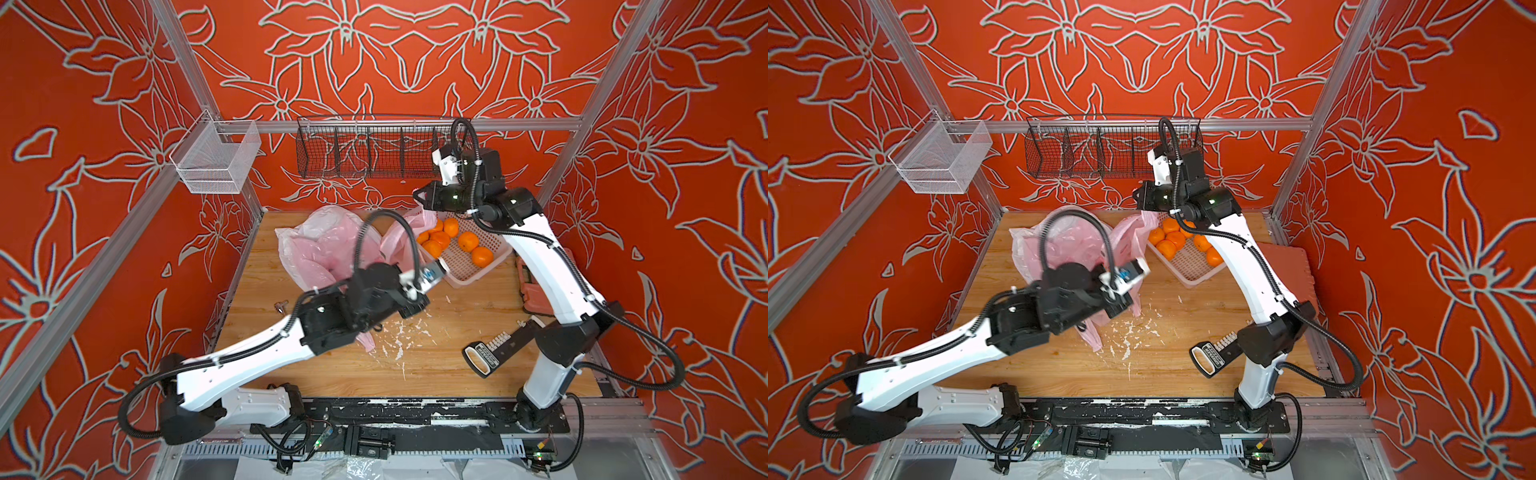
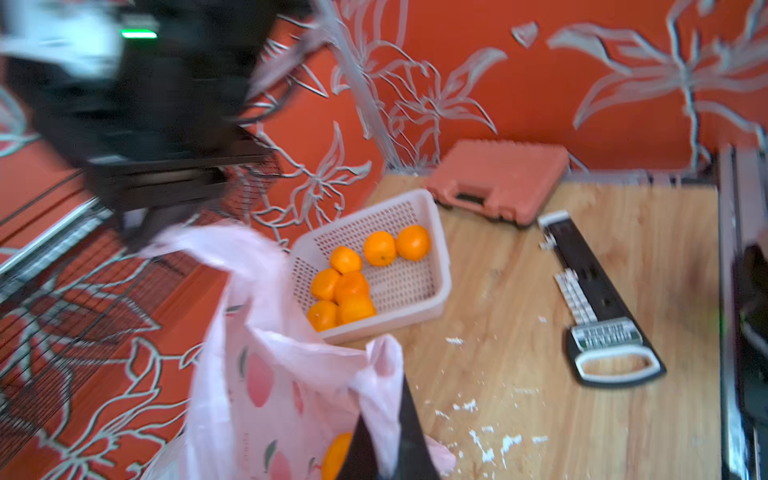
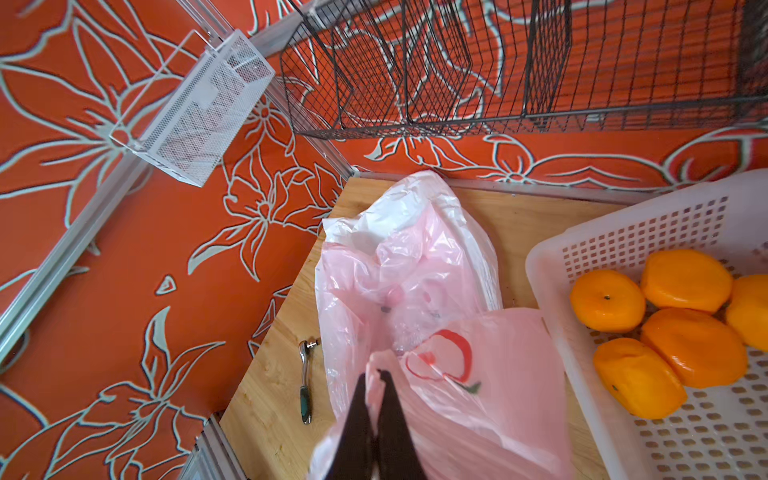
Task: Place the oranges into plastic bags & tie knots
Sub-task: Adjust the plastic bag at the center of the board.
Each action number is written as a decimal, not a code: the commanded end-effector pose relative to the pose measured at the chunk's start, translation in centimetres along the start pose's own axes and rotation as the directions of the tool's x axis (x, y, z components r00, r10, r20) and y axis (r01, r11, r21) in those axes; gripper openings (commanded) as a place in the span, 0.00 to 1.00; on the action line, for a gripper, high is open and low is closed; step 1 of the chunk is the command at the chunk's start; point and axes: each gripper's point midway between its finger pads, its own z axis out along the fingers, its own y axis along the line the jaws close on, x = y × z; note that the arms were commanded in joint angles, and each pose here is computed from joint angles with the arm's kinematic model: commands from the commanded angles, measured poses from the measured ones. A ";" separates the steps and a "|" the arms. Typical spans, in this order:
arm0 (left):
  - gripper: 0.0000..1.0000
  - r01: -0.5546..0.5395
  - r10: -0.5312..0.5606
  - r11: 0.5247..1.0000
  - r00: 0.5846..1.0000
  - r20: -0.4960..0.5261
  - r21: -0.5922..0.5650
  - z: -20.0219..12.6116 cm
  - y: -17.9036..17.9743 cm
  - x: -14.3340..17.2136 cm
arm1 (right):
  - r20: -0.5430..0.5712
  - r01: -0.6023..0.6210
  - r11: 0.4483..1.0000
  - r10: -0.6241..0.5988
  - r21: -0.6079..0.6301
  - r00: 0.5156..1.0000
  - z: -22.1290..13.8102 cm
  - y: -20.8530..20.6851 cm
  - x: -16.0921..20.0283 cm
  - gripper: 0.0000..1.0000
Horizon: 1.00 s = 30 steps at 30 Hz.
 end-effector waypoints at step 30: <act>0.00 0.623 -0.627 0.779 0.775 0.080 0.074 -0.5 18.6 1.1 | 0.182 0.374 0.926 -0.375 0.040 0.909 -10.1 1.7 1.0 0.91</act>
